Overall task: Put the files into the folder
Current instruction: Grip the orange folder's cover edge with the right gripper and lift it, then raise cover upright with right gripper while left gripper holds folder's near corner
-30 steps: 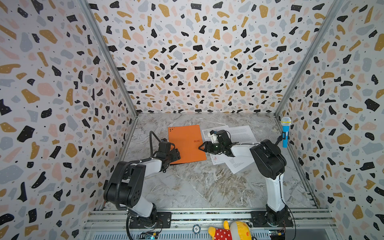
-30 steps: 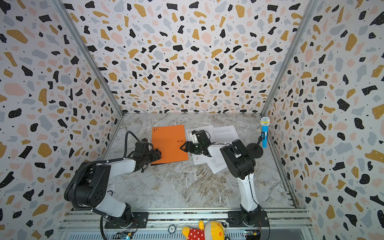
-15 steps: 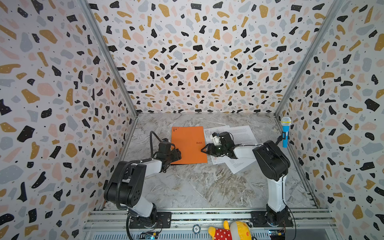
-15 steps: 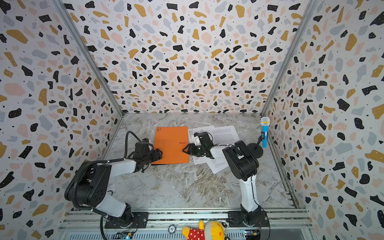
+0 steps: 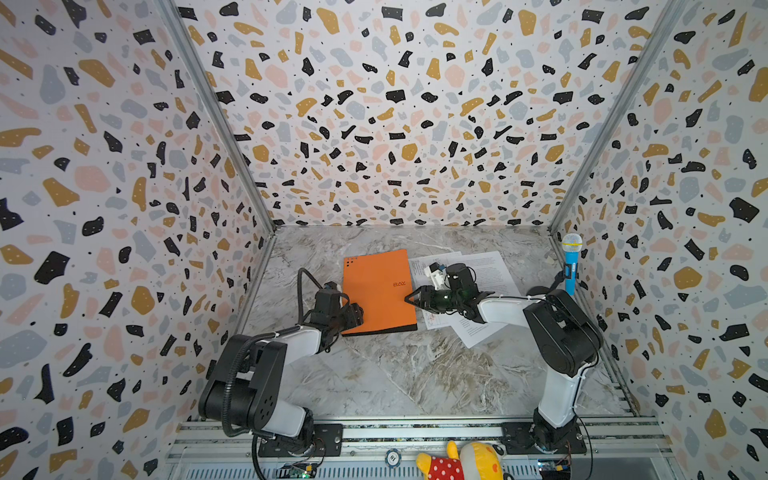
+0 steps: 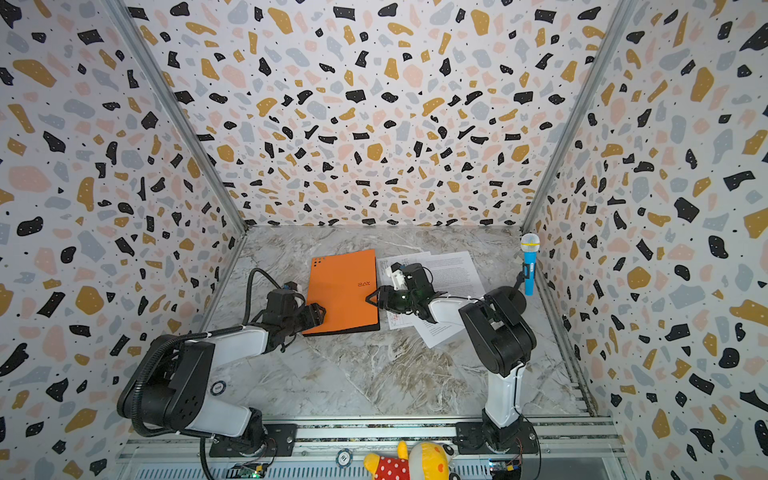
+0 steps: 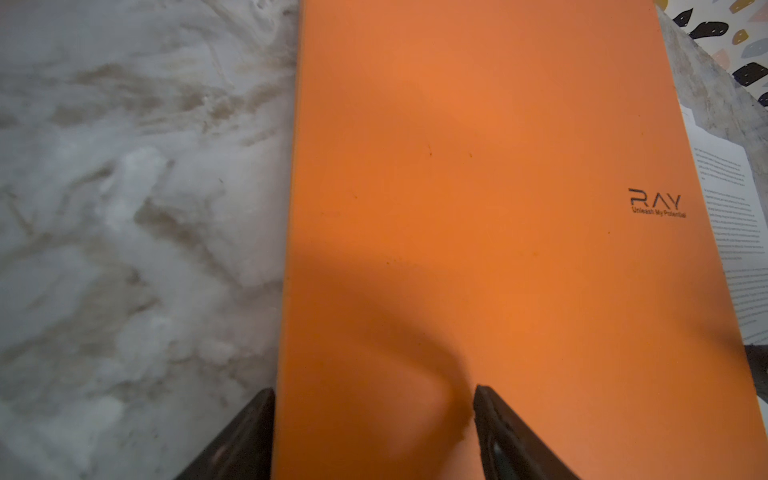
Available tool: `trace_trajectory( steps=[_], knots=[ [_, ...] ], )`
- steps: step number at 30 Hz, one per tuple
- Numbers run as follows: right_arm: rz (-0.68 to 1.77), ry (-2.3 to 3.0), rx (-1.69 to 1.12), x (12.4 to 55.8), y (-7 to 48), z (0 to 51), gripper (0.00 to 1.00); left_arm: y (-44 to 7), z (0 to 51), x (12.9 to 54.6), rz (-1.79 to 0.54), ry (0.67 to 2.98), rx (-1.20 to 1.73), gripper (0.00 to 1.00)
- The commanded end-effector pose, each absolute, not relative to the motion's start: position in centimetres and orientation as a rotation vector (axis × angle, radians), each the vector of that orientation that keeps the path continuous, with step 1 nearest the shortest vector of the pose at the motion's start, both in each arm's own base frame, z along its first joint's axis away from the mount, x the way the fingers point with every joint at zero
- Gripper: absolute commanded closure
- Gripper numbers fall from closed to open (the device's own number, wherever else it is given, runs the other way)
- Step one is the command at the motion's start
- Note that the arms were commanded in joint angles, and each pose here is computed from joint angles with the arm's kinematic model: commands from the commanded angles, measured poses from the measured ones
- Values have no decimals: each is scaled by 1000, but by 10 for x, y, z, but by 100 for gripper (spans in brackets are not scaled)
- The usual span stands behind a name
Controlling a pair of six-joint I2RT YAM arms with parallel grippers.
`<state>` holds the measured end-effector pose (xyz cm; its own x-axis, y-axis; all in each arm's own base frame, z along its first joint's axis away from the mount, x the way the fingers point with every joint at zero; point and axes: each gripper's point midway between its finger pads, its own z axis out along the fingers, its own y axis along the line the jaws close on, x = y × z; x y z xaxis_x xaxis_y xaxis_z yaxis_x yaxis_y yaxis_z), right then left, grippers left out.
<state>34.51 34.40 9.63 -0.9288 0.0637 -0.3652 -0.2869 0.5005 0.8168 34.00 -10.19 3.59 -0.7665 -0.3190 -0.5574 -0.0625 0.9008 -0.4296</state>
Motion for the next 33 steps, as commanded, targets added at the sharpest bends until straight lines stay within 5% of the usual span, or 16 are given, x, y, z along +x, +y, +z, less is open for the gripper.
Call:
trace_trajectory(
  steps=[1, 15, 27, 33],
  knots=[
    [1504, 2322, -239, 334, 352, 127, 45, -121, 54, 341, -640, 2345, -223, 27],
    [1586, 2310, -181, 321, 348, 129, 64, -124, 69, 330, -718, 2266, -232, 25],
    [1484, 2318, -185, 319, 351, 141, 97, -106, 74, 324, -593, 2268, -253, 22],
    [1437, 2323, -155, 322, 356, 147, 100, -99, 125, 307, -562, 2114, -201, 0]
  ],
)
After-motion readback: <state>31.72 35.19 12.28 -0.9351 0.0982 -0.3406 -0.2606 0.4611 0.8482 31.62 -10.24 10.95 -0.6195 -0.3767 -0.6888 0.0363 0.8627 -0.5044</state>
